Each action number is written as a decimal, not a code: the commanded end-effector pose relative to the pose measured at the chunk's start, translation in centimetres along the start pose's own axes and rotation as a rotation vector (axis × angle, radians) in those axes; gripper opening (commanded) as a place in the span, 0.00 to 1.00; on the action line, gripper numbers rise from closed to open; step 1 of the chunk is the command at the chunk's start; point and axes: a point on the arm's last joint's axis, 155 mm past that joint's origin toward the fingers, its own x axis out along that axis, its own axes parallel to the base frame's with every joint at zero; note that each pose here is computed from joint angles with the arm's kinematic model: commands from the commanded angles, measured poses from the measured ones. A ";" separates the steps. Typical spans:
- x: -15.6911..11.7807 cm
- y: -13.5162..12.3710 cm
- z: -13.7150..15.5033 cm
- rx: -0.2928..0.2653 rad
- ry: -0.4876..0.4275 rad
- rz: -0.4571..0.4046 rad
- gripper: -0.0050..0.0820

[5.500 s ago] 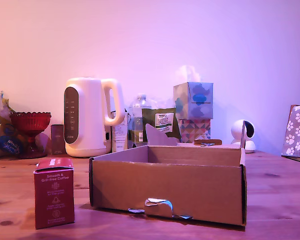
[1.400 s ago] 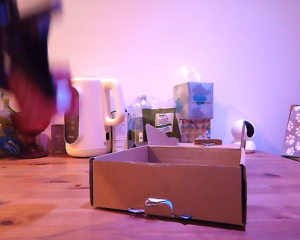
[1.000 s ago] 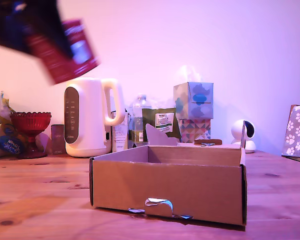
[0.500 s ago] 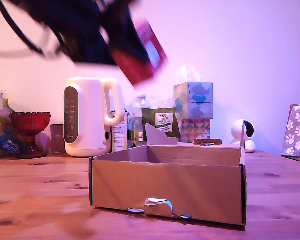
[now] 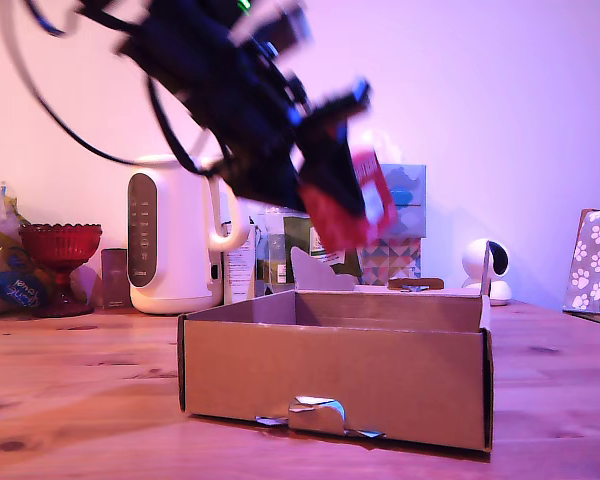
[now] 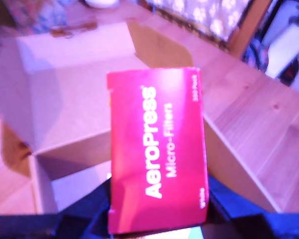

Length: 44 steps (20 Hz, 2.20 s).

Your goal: Pick the red carton of coffee filters and place it in the cardboard box

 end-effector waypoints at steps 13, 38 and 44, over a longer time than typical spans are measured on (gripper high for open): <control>1.3 -0.9 -4.8 -0.022 0.186 -0.062 0.73; -15.6 10.6 -0.3 -0.100 -0.354 0.248 0.03; -20.2 12.5 -3.8 -0.148 -0.468 0.381 0.03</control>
